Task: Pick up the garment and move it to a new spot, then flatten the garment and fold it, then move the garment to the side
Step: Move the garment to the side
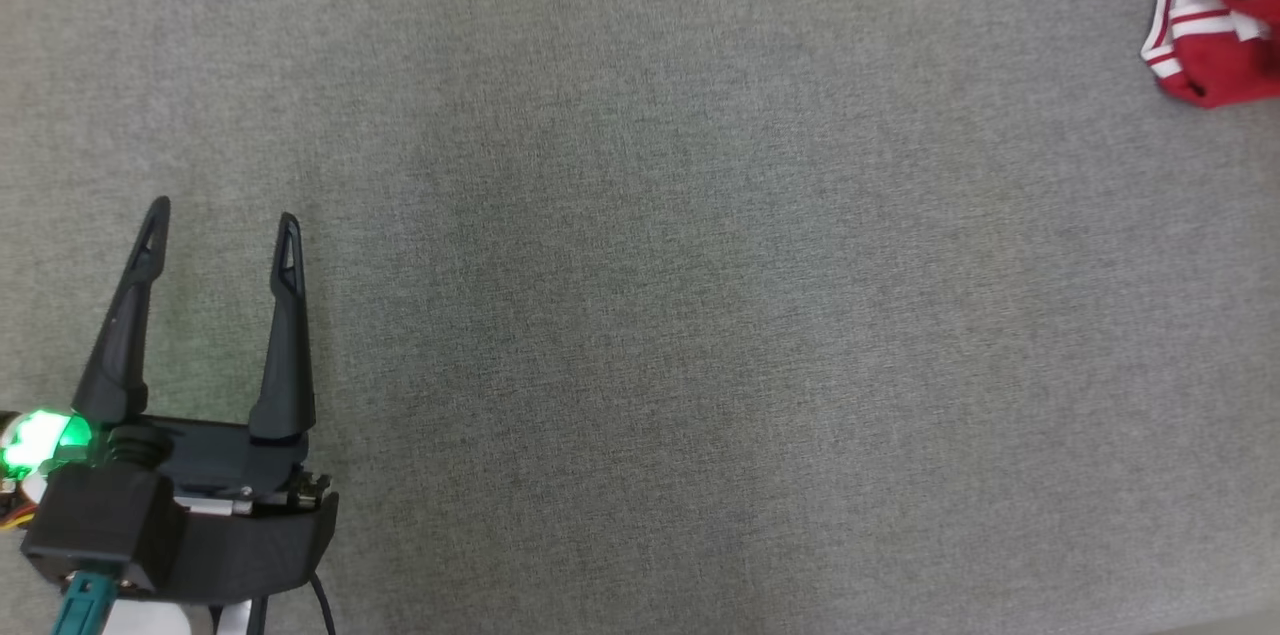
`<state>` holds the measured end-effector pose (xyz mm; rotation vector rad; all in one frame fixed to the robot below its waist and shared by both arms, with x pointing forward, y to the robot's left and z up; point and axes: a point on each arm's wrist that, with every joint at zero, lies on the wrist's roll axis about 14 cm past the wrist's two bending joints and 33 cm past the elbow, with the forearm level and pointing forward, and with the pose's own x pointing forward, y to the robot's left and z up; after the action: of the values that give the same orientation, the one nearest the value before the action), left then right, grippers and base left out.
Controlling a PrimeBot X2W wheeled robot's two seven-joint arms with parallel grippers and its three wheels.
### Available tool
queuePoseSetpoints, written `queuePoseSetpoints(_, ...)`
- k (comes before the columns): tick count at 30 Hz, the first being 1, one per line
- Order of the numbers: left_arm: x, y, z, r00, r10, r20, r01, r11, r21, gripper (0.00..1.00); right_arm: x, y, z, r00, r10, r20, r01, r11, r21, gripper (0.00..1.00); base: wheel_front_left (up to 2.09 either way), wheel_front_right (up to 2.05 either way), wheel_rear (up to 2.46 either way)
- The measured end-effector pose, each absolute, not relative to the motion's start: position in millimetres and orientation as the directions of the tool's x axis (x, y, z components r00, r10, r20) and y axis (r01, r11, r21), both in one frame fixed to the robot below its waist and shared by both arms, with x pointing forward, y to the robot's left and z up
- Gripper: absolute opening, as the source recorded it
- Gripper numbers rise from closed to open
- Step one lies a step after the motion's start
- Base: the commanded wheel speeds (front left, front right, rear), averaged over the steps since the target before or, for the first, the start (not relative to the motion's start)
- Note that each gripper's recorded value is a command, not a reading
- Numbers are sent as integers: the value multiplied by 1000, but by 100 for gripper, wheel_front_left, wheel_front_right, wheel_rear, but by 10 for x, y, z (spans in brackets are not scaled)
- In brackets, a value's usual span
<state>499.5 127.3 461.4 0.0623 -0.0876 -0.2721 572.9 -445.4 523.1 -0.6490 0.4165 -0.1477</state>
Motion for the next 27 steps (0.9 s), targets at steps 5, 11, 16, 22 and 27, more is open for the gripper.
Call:
queuePoseSetpoints(5,5021,1283,4576,960,-270,71,264,961,79,100,5702,-4628,5123,879,-319,-355,20,768,-640,0,0,0,0)
queuePoseSetpoints(11,4730,1599,4594,987,-162,18,160,985,69,100,5780,-4062,5933,988,-146,-48,97,835,-541,100,0,0,0)
queuePoseSetpoints(16,4542,1753,4709,994,-106,19,105,993,59,100,5616,-3728,6132,996,-73,49,87,893,-442,100,0,0,0)
queuePoseSetpoints(22,4297,1853,4871,997,-65,35,64,997,33,100,5278,-3398,6141,992,-31,119,66,950,-304,100,0,0,0)
queuePoseSetpoints(27,4093,1878,4994,997,-56,54,55,998,28,100,4983,-3170,6178,984,-9,180,52,971,-234,100,0,0,0)
